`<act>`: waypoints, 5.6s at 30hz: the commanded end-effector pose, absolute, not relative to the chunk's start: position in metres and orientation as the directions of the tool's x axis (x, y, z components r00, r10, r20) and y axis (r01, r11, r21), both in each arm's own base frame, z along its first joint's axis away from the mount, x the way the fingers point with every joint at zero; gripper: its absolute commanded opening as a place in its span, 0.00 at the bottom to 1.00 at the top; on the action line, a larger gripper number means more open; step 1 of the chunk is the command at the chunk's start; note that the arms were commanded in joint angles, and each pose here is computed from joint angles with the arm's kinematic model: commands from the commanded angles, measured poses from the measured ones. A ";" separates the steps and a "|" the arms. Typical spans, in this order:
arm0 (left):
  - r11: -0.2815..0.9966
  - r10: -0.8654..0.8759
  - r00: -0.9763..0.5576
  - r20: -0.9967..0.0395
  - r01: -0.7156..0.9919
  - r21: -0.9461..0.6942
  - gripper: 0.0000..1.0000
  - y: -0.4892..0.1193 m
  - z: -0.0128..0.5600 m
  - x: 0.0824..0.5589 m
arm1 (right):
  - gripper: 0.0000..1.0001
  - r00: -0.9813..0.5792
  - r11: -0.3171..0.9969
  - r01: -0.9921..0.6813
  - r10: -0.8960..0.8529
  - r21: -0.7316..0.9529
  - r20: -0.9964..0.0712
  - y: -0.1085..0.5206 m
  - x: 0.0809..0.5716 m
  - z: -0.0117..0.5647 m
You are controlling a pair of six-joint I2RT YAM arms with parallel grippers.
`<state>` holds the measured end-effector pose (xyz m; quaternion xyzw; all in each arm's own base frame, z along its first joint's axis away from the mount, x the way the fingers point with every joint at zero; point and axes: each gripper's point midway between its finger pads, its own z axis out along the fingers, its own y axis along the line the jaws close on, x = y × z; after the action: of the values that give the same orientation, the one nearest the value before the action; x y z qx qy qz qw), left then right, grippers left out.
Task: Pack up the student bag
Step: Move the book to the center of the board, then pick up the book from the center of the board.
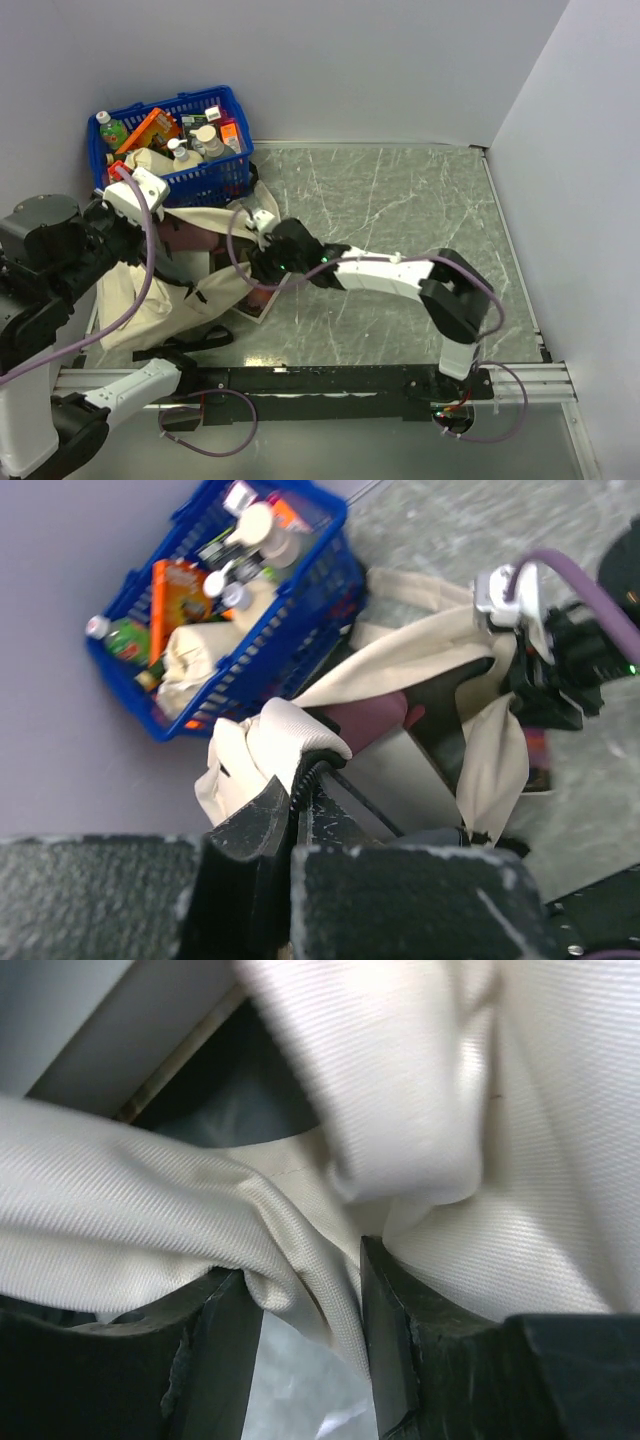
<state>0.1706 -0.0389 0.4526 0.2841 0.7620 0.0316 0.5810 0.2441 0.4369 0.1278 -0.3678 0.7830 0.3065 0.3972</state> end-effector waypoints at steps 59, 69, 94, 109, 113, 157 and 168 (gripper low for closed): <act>0.783 0.469 -0.196 -0.861 0.544 0.302 0.01 -0.122 0.332 0.281 | 0.85 -0.705 0.689 -0.647 -0.377 0.327 -0.601 0.357 0.241 0.082; 0.744 0.507 -0.172 -0.845 0.582 0.328 0.01 -0.144 0.303 0.299 | 1.00 -0.862 0.764 -0.391 -0.109 0.513 -0.495 0.272 0.184 0.131; 0.596 0.638 -0.310 -0.705 0.779 0.197 0.01 -0.270 0.126 0.313 | 0.82 -0.920 0.646 -0.018 0.288 0.763 -0.266 0.260 0.227 0.076; 0.625 0.675 -0.465 -0.573 0.773 0.108 0.01 -0.255 0.031 0.294 | 0.79 -0.899 0.633 0.084 0.381 0.769 -0.215 0.260 0.245 0.076; 0.625 0.677 -0.473 -0.564 0.774 0.101 0.01 -0.256 0.017 0.293 | 0.77 -0.897 0.621 0.115 0.401 0.775 -0.188 0.262 0.246 0.070; 0.594 0.613 -0.462 -0.641 0.804 -0.012 0.01 -0.285 0.047 0.283 | 0.45 -0.921 0.761 0.099 0.315 0.641 -0.231 0.265 0.216 0.064; 0.588 0.609 -0.357 -0.709 0.803 0.100 0.01 -0.268 0.148 0.291 | 0.00 -0.882 0.738 0.031 0.338 0.674 -0.329 0.241 0.205 0.070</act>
<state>0.2986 -0.2577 0.0821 0.4187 0.8424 -0.1002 0.3240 0.2091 0.2544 0.0574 0.1185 0.9128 0.3463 0.1812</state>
